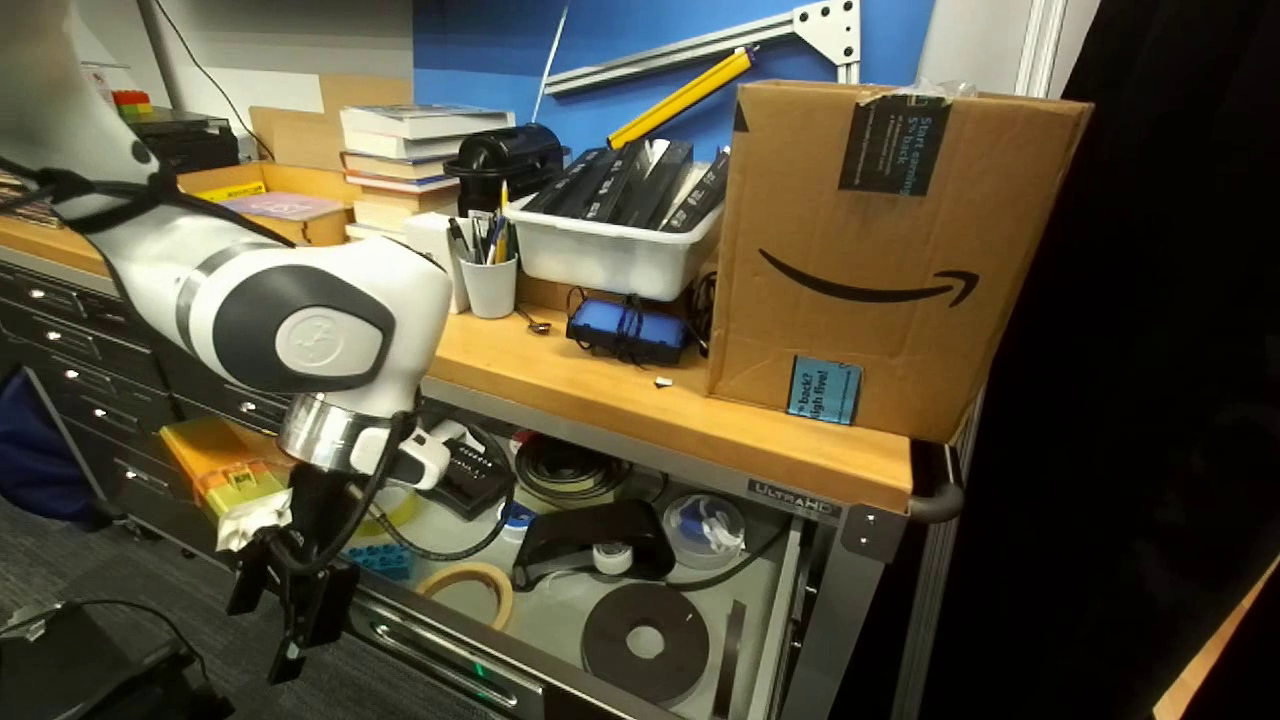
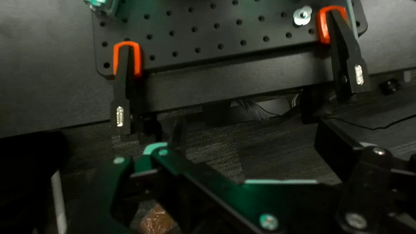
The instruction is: Pick up the blue object from the counter and put it in the open drawer and close it
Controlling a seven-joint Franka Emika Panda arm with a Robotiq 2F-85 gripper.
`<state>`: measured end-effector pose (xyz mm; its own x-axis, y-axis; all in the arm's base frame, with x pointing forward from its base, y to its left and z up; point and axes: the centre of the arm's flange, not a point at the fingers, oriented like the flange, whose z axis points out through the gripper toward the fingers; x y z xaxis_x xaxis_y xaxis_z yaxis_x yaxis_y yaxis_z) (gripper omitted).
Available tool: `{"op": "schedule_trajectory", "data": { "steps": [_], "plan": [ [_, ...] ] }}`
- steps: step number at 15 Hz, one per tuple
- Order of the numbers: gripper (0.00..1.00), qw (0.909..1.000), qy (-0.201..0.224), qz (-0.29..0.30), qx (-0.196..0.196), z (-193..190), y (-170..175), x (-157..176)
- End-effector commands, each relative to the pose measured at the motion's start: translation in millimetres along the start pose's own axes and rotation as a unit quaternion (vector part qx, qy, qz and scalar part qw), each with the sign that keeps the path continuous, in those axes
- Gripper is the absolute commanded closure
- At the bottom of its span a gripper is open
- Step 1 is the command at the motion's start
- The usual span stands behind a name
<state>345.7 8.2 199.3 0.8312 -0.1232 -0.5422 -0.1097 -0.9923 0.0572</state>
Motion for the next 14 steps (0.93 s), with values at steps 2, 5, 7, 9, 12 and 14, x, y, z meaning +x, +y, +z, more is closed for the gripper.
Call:
{"op": "schedule_trajectory", "data": {
  "steps": [2,5,7,9,12,14],
  "plan": [
    [0.0,0.9937,0.07,0.085,0.02,-14.0,-22.0,17.2],
    [0.0,0.9821,0.129,0.134,0.032,-36.8,-40.7,31.6],
    [0.0,0.9711,0.169,0.166,0.03,-50.7,-53.8,45.2],
    [0.0,0.957,0.21,0.198,0.026,-63.4,-67.8,58.4],
    [0.0,0.9316,0.271,0.242,0.001,-77.0,-88.3,79.8],
    [0.0,0.9124,0.311,0.266,-0.016,-85.1,-98.4,84.1]
  ]
}}
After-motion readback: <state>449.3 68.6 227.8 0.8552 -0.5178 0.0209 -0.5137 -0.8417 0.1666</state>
